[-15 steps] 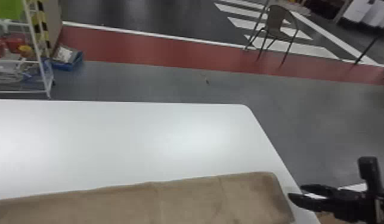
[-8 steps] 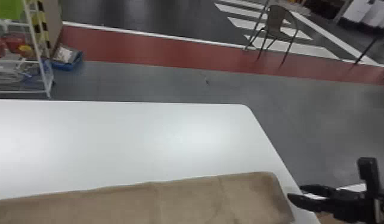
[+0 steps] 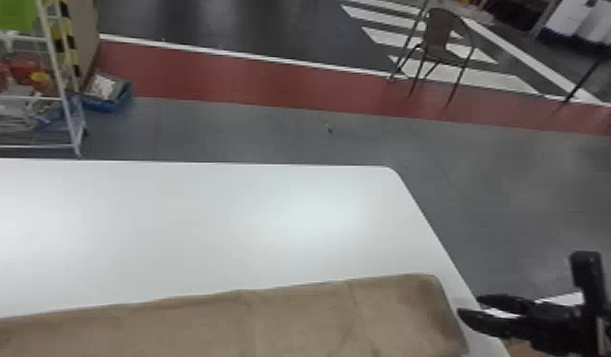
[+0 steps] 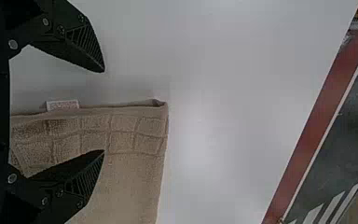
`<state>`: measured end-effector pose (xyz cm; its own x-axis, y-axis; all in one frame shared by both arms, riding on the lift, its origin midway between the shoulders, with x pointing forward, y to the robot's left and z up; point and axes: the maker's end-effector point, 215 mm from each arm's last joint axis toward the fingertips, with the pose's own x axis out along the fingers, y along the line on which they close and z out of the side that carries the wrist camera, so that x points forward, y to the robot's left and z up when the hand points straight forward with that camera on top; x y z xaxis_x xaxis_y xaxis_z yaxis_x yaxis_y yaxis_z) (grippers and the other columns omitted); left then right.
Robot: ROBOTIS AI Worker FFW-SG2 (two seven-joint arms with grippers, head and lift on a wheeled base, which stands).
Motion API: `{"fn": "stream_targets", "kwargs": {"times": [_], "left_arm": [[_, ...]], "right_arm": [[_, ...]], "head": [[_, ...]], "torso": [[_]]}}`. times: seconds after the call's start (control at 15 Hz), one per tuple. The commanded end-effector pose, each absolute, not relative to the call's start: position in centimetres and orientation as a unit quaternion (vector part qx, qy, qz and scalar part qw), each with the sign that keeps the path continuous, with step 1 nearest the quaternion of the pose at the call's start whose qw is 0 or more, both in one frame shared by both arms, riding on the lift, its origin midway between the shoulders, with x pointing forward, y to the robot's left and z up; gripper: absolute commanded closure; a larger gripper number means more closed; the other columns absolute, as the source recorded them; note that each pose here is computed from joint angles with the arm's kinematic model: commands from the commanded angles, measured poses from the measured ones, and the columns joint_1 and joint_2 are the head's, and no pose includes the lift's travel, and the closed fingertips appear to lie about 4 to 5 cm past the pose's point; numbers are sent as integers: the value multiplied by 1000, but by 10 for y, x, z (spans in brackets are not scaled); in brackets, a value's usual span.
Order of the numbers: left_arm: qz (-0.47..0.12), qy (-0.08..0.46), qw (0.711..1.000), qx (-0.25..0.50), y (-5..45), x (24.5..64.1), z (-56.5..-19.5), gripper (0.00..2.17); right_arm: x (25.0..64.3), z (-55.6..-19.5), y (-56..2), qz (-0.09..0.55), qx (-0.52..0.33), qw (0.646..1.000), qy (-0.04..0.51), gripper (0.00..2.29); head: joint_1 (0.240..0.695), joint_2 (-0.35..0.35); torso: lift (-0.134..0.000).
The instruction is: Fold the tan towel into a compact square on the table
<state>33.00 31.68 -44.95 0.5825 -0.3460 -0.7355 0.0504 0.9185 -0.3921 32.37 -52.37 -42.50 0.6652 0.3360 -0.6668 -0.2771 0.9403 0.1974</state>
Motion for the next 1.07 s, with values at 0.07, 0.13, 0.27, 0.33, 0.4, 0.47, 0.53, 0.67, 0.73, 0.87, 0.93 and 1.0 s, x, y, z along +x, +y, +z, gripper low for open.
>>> {"fn": "stream_targets", "kwargs": {"times": [0.07,0.13,0.27,0.33,0.4,0.47,0.53,0.67,0.73,0.87,0.93,1.0], "left_arm": [[-118,453,869,-160,309,328,-456,326],[-115,461,866,-157,307,326,-459,329],[-118,464,864,-158,303,324,-460,333],[-117,466,862,-160,303,323,-461,475],[-118,467,862,-160,301,322,-461,549],[-120,467,861,-159,300,321,-461,640],[-121,466,862,-160,297,321,-460,903],[-123,467,860,-166,292,318,-455,1561],[-124,469,858,-171,288,316,-451,1801],[-132,472,851,-186,279,310,-445,1882],[-135,474,849,-191,275,308,-443,1882],[-136,471,850,-193,274,310,-440,1882]], "right_arm": [[323,-424,-524,169,41,912,371,218],[323,-424,-523,171,42,912,370,218],[324,-424,-522,172,42,912,369,218],[324,-424,-521,173,42,912,370,218],[324,-424,-520,174,43,912,369,218],[324,-424,-521,173,43,912,370,218],[324,-423,-521,173,42,912,370,218],[324,-423,-523,172,42,912,370,218],[324,-422,-524,171,42,912,369,218],[323,-422,-525,171,42,913,368,218],[323,-424,-526,172,43,913,367,218],[324,-424,-526,173,43,913,366,218]], "head": [[695,-350],[695,-350],[695,-350],[695,-350],[695,-350],[695,-350],[695,-350],[695,-350],[695,-350],[695,-350],[695,-350],[695,-350]], "torso": [[-123],[-123],[-123],[-123],[-123],[-123],[-123],[-123],[-123],[-123],[-123],[-123]]}}
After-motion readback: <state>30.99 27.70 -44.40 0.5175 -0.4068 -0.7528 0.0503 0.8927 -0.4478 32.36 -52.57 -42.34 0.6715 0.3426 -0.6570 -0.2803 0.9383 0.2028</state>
